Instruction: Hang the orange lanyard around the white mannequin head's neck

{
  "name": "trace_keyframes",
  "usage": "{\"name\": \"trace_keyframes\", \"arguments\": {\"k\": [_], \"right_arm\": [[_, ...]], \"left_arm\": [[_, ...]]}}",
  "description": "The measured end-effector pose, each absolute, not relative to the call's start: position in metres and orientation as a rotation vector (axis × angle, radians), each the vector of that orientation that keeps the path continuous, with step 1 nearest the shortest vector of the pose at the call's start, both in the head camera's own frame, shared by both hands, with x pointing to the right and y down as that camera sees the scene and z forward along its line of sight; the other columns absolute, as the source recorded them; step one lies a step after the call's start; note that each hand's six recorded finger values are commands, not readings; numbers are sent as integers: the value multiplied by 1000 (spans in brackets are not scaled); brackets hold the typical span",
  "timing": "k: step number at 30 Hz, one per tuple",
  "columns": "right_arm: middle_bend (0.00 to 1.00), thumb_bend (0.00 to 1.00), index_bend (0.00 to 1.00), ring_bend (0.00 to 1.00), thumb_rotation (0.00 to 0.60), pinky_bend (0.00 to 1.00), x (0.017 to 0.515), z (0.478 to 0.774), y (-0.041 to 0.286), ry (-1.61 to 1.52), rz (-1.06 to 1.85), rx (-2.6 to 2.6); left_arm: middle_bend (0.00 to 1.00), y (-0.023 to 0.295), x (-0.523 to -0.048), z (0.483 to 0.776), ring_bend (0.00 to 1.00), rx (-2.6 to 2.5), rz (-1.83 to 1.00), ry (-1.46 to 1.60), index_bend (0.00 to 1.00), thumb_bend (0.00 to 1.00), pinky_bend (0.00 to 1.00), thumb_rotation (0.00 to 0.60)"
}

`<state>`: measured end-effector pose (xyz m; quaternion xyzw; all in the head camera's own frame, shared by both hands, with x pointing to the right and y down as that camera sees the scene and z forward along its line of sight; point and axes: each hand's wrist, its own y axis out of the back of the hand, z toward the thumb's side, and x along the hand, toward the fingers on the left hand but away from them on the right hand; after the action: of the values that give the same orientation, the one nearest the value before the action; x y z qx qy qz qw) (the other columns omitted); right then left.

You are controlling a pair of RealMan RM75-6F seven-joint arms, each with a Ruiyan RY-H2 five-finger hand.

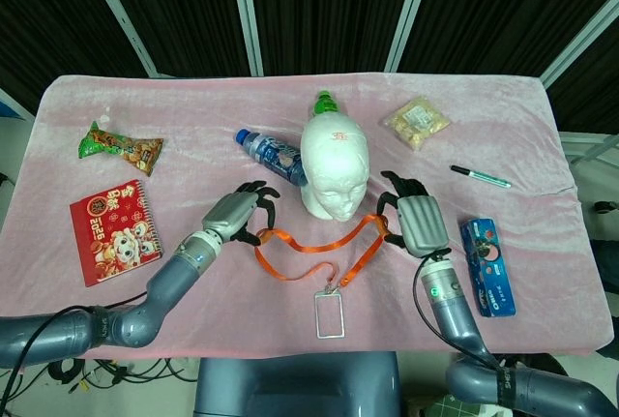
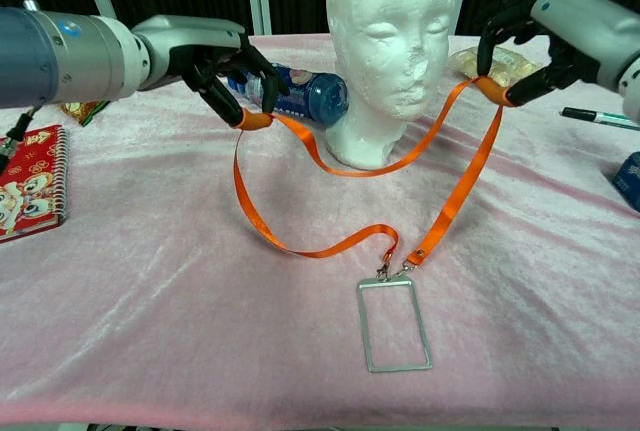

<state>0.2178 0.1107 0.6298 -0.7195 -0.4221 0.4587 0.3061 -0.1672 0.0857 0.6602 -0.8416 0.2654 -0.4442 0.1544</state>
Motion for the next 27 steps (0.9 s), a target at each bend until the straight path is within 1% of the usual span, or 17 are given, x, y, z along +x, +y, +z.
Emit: {"name": "trace_keyframes", "arguments": {"k": [7,11,15,20,27], "right_arm": [[160,340,768,227,600,187,233,591,97,-1186,1154,-1868],[160,340,767,227,600,188,237,576,88,-1219,1132,-1860],[160,341,767,227,600,187,238,569,79,-1237,1130,-1871],[160,341,767,227,600,187,236,566,68,-1248,1133,-1878],[160,340,767,227,600,187,232,563,50,-1256,1126,-1893]], "left_arm": [[193,70,-173,635,0,-2420,-1168,877,636,457,0,600],[193,54,-181,621,0,-2385,-1109,969,636,456,0,600],[194,41,-184,611,0,-2357,-1069,1032,637,456,0,600],[197,21,-189,599,0,-2335,-1011,1139,639,454,0,600],[201,-3,-193,592,0,-2297,-954,1262,635,450,0,600]]}}
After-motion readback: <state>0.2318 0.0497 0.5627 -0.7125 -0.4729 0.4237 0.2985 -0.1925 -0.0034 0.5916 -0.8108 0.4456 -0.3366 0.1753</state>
